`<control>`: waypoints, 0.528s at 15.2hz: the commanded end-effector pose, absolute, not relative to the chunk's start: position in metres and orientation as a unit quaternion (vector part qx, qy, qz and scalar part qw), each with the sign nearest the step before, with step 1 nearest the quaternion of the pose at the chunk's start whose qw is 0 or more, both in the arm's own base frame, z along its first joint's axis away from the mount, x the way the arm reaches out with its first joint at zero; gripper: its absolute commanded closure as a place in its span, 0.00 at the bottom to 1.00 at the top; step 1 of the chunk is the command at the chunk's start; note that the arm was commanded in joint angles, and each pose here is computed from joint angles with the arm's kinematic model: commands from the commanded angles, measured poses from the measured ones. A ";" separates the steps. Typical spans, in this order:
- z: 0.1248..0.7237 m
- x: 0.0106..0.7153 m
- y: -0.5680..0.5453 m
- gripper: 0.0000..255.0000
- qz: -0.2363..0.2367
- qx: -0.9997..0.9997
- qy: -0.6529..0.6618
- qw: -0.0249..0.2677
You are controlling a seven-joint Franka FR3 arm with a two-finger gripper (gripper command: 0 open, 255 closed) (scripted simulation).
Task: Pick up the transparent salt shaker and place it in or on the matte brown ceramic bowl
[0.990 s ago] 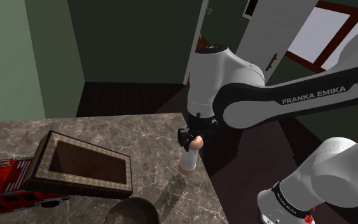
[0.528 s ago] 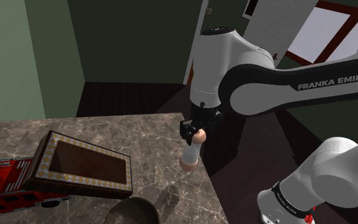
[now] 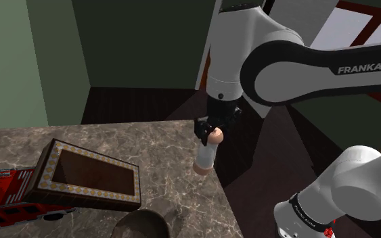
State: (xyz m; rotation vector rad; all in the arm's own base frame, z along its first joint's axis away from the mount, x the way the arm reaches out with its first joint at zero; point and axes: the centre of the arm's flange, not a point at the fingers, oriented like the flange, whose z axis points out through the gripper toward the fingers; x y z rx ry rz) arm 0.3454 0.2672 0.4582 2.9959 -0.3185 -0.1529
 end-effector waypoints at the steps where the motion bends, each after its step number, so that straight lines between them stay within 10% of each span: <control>1: 0.467 0.342 0.279 1.00 -0.051 0.991 -0.105 0.062; 8: 0.489 0.317 0.366 1.00 -0.051 0.991 -0.105 0.062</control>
